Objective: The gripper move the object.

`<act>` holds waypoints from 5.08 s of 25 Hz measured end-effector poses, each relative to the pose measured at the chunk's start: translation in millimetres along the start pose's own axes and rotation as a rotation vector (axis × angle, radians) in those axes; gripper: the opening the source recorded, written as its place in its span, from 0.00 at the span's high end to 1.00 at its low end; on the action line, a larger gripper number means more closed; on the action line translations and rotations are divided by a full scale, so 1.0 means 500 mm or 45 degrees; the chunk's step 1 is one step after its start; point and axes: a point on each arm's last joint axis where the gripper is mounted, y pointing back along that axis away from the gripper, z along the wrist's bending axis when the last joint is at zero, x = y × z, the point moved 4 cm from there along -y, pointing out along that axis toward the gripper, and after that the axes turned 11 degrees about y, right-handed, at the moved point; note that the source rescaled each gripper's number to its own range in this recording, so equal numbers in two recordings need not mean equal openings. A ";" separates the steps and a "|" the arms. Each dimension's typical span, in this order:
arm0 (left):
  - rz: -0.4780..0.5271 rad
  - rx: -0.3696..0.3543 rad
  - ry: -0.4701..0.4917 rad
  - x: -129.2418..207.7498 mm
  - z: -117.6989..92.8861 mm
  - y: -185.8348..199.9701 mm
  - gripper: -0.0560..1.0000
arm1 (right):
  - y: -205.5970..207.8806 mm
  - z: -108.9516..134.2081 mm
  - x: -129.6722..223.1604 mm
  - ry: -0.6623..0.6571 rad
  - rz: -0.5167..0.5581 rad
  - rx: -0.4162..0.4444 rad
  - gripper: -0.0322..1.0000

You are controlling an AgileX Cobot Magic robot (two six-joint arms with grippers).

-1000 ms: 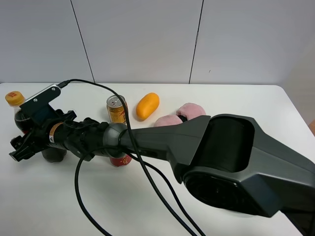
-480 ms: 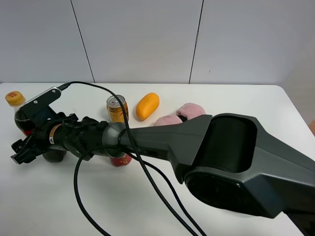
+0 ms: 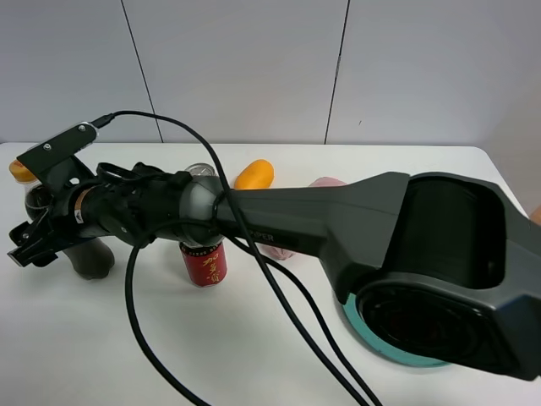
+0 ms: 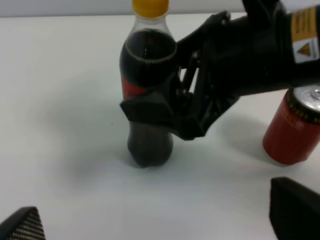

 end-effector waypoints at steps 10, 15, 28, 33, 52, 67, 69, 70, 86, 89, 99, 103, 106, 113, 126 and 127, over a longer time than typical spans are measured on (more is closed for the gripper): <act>0.000 0.000 0.000 0.000 0.000 0.000 0.00 | 0.070 0.012 -0.053 0.030 0.073 -0.013 0.22; 0.000 0.000 0.000 0.000 0.000 0.000 0.00 | 0.139 0.028 -0.098 0.057 0.123 -0.026 0.22; 0.000 0.000 0.000 0.000 0.000 0.000 0.00 | 0.498 -0.128 -0.307 0.103 -0.140 0.293 0.22; 0.000 0.000 0.000 0.000 0.000 0.000 0.00 | 0.659 -0.272 -0.300 0.030 -0.080 0.590 0.22; 0.000 0.000 0.000 0.000 0.000 0.000 0.00 | 1.186 -0.341 -0.187 -0.270 0.030 1.233 0.22; 0.000 0.000 0.000 0.000 0.000 0.000 0.00 | 1.436 -0.141 -0.072 -0.205 -0.233 1.494 0.22; 0.000 0.000 0.000 0.000 0.000 0.000 0.00 | 1.443 -0.119 -0.027 -0.212 -0.222 1.513 0.22; 0.000 0.000 0.000 0.000 0.000 0.000 0.00 | 1.450 -0.102 -0.004 -0.220 -0.239 1.518 0.22; 0.000 0.000 0.000 0.000 0.000 0.000 0.00 | 1.278 -0.035 0.203 -0.322 -0.152 1.393 0.22; 0.000 -0.001 -0.001 0.000 0.000 0.000 0.00 | 1.267 -0.022 0.211 -0.365 -0.179 1.495 0.22; 0.000 -0.001 -0.001 0.000 0.000 0.000 0.00 | 1.184 -0.003 0.314 -0.454 -0.153 1.483 0.22; 0.000 -0.001 -0.001 0.000 0.000 0.000 0.00 | 1.144 -0.017 0.353 -0.524 -0.070 1.413 0.22; 0.000 -0.001 -0.001 0.000 0.000 0.000 0.00 | 1.121 -0.024 0.374 -0.566 -0.027 1.369 0.22; 0.000 -0.001 -0.001 0.000 0.000 0.000 0.00 | 1.084 -0.031 0.413 -0.641 0.061 1.289 0.22; 0.000 -0.001 -0.001 0.000 0.000 0.000 0.00 | 1.084 -0.030 0.413 -0.636 0.061 1.281 0.22; 0.000 -0.001 -0.001 0.000 0.000 0.000 0.00 | 1.083 -0.030 0.413 -0.631 0.060 1.273 0.22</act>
